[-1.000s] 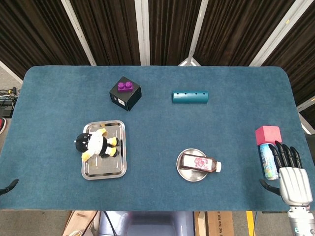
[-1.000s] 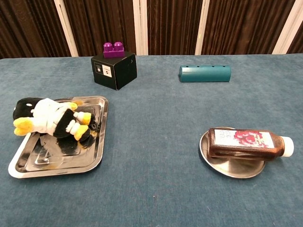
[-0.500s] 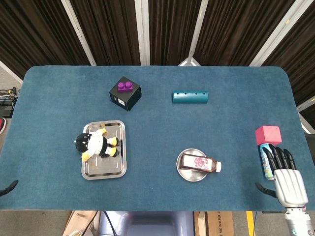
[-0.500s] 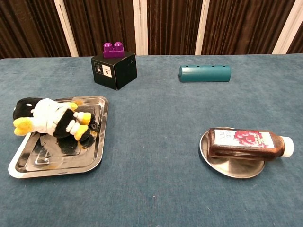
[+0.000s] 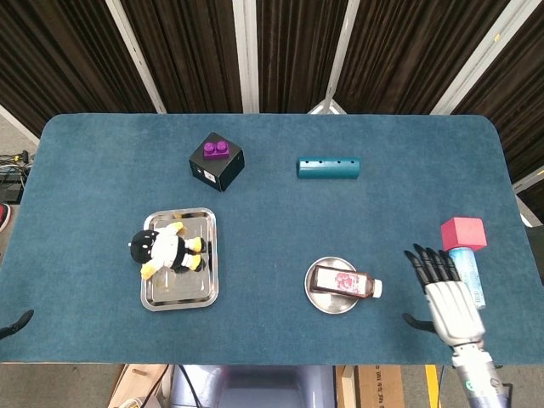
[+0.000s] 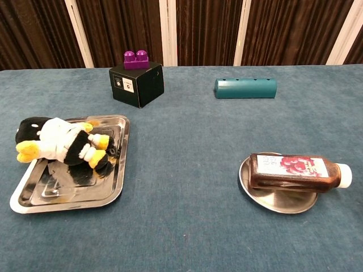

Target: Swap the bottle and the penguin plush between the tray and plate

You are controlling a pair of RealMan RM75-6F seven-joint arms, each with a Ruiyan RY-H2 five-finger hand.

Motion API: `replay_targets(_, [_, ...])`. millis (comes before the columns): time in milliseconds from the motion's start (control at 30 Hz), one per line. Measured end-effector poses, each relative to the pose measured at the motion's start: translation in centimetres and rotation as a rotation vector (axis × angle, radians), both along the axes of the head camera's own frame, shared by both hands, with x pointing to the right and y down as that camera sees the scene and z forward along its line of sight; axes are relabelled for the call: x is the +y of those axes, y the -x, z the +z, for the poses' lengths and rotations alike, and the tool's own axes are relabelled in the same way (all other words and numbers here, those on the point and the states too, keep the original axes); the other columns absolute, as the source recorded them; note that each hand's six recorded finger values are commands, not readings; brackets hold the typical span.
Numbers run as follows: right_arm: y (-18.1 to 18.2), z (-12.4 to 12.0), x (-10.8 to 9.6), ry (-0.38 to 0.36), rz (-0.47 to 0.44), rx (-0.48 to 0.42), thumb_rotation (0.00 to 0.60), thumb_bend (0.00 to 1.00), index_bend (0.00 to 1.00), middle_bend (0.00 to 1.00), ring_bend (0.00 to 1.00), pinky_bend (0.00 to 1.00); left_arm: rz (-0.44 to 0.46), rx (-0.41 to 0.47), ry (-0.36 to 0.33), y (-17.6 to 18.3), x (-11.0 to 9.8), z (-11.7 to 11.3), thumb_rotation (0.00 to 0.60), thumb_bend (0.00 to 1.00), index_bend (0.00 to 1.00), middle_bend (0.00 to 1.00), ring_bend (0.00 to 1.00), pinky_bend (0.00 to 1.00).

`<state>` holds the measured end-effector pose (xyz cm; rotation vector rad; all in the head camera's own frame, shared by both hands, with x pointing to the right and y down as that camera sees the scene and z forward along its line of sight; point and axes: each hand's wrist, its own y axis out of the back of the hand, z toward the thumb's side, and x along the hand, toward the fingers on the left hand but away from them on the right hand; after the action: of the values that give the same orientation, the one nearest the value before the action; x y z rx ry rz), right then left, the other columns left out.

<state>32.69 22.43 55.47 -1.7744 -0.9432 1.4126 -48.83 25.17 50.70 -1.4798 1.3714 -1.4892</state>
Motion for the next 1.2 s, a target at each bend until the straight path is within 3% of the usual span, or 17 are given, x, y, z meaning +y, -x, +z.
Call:
replay_targets(400, [6.8,3.0,-0.8,0.143,-0.069,-0.017,0.600,0.07,0.07,0.05,0.00,0.00,-0.025,0.005,-0.004,0.6,-0.2,0.0,0.600,0.23,0.13,0.02,0.00,0.13])
replay_targets(633, [9.9,5.2,-1.3,0.187,-0.071,-0.029,0.600,0.07,0.10,0.09,0.00,0.00,-0.041,0.008,-0.008,0.8,-0.4,-0.1,0.600,0.23,0.13,0.02,0.00,0.13])
replay_targets(1200, [12.0,9.5,-2.1,0.228,-0.029,0.028,0.600,0.07,0.18,0.24,0.07,0.00,-0.061,-0.005,-0.008,1.0,-0.7,0.1,0.600,0.23,0.13,0.02,0.00,0.13])
